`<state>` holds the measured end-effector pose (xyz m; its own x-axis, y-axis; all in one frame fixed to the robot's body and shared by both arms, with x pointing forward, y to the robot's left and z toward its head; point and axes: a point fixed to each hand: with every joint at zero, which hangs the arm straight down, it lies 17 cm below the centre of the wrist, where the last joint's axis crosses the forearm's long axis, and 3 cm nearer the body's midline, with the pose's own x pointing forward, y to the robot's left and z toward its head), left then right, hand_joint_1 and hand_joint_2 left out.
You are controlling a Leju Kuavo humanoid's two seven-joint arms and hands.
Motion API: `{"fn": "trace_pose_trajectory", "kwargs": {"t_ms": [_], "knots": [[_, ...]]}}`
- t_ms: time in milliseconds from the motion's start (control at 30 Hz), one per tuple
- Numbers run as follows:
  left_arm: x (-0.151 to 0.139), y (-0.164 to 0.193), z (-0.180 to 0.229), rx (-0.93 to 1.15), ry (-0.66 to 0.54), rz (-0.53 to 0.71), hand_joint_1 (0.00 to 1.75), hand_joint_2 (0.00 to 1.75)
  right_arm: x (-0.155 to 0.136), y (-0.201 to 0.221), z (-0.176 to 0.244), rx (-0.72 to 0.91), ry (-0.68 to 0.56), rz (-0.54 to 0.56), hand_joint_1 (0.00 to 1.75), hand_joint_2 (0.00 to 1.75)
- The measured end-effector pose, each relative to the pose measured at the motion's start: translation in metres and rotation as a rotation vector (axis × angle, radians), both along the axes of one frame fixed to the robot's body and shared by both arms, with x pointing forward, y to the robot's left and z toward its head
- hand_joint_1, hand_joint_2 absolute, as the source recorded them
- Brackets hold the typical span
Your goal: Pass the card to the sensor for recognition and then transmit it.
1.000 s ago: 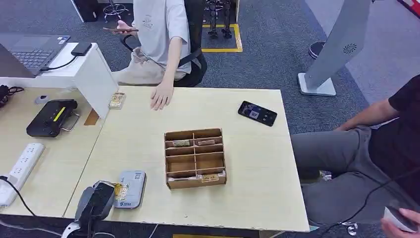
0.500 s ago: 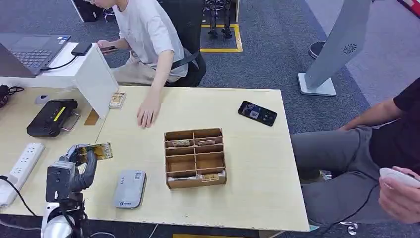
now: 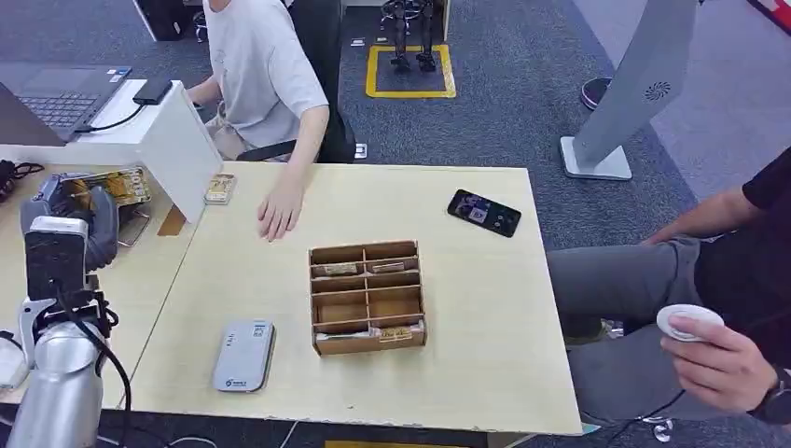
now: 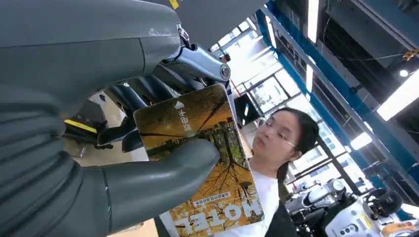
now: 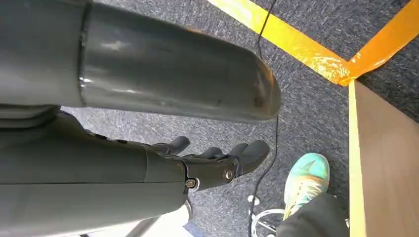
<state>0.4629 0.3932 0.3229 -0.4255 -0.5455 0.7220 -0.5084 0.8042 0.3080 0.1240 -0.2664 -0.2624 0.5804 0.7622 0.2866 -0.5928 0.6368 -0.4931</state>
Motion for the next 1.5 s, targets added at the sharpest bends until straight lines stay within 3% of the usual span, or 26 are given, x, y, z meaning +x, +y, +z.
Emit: {"fn": "trace_pose_trajectory", "kwargs": {"t_ms": [467, 533, 567, 667, 867, 1367, 1400, 1500], "knots": [[0.0, 0.002, 0.003, 0.016, -0.007, 0.017, 1.75, 1.75, -0.001, 0.0, 0.0, 0.001, 0.003, 0.005, 0.0, 0.0], [-0.008, 0.014, 0.016, 0.143, -0.053, 0.16, 1.75, 1.75, 0.0, 0.003, -0.001, 0.013, 0.013, 0.032, 0.0, 0.0], [-0.014, 0.013, 0.03, 0.306, -0.105, 0.268, 1.75, 1.75, 0.001, 0.005, -0.001, 0.018, 0.017, 0.044, 0.0, 0.0], [-0.014, -0.003, 0.048, 0.669, -0.19, 0.411, 1.75, 1.75, 0.009, 0.006, 0.0, 0.023, 0.013, 0.06, 0.0, 0.0], [-0.002, -0.003, 0.025, 0.801, -0.135, 0.415, 1.75, 1.75, 0.012, 0.008, 0.0, 0.022, 0.011, 0.081, 0.0, 0.0], [0.008, -0.001, 0.0, 0.822, -0.071, 0.395, 1.75, 1.75, 0.013, 0.007, 0.001, 0.015, 0.003, 0.093, 0.0, 0.0], [0.008, -0.001, -0.001, 0.82, -0.068, 0.393, 0.0, 1.75, 0.013, 0.007, 0.001, 0.015, 0.004, 0.093, 0.0, 0.0], [0.008, -0.001, -0.003, 0.788, -0.063, 0.373, 0.0, 1.75, 0.012, 0.007, 0.001, 0.013, 0.002, 0.089, 0.0, 0.0]]}}
